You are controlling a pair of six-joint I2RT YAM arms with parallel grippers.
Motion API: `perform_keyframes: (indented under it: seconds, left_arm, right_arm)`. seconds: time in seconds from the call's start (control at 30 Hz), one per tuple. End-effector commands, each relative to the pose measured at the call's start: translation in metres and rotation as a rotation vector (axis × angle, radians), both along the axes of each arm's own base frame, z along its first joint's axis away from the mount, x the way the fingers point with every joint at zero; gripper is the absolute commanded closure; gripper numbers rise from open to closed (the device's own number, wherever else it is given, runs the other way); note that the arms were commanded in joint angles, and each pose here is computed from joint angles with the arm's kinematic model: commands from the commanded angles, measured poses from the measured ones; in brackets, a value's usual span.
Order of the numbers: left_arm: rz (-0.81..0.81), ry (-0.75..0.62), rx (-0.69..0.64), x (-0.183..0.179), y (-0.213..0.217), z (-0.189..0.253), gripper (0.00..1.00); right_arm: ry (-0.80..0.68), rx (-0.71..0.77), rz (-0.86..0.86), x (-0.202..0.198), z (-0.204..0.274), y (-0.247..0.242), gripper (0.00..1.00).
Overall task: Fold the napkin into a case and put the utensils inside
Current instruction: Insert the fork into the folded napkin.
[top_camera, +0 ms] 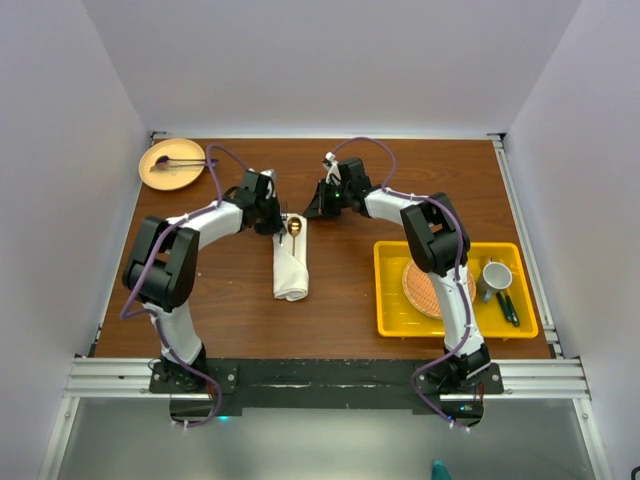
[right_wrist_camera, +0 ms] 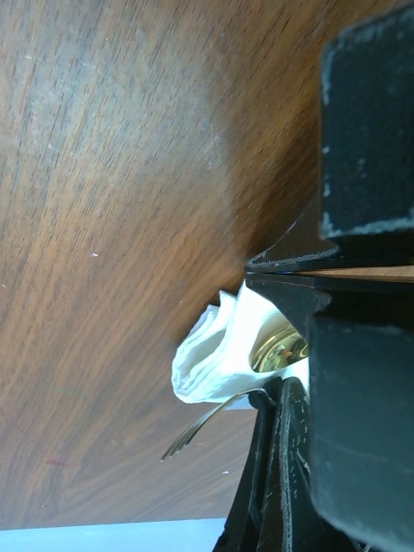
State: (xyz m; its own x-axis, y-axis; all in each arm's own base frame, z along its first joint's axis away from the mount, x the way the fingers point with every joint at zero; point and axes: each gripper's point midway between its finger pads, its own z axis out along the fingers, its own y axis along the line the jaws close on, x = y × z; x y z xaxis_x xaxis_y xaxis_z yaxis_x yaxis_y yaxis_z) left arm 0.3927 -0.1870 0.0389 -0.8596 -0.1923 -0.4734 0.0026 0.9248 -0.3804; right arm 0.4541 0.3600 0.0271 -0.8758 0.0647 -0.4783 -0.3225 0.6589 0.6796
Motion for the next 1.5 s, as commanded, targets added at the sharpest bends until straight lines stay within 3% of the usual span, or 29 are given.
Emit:
perform_keyframes:
  seconds: [0.0, 0.2, 0.33, 0.63, 0.8, 0.87, 0.97, 1.13, 1.3, 1.47]
  left_arm:
    - [0.008, -0.003, -0.032, -0.009, -0.003, 0.015, 0.84]
    - [0.020, -0.017, -0.028, -0.008, -0.001, 0.021, 0.71]
    - [0.011, -0.067, -0.042, 0.002, -0.005, 0.037, 0.68]
    - [-0.045, -0.304, 0.041, 0.063, -0.001, 0.089, 0.65]
    - [-0.318, -0.373, 0.084, 0.086, -0.012, 0.098, 0.64]
    - [-0.478, -0.398, 0.019, 0.090, -0.023, 0.106, 0.60]
    - [-0.639, -0.449, 0.138, 0.108, -0.020, 0.106, 0.55]
    - [-0.794, -0.474, 0.294, 0.125, -0.010, 0.087, 0.68]
    - [-0.990, -0.534, 0.402, 0.131, -0.007, 0.073, 0.67]
    - [-1.155, -0.536, 0.435, 0.123, -0.006, 0.057, 0.75]
  right_arm:
    - [-0.027, -0.022, -0.020, 0.008, 0.004, 0.002, 1.00]
    - [-0.028, -0.020, -0.015, 0.007, 0.005, 0.002, 1.00]
    - [-0.031, -0.018, -0.013, 0.008, 0.006, 0.001, 1.00]
    - [-0.041, -0.014, -0.014, 0.010, 0.008, 0.003, 1.00]
    - [-0.046, -0.014, -0.011, 0.010, 0.009, 0.003, 1.00]
    - [-0.042, -0.016, -0.012, 0.010, 0.009, 0.002, 1.00]
    - [-0.038, -0.014, -0.009, 0.010, 0.009, 0.004, 1.00]
    - [-0.034, -0.012, -0.009, 0.010, 0.008, 0.004, 1.00]
    - [-0.034, -0.012, -0.011, 0.010, 0.008, 0.004, 1.00]
    - [-0.031, -0.010, -0.017, 0.012, 0.007, 0.005, 1.00]
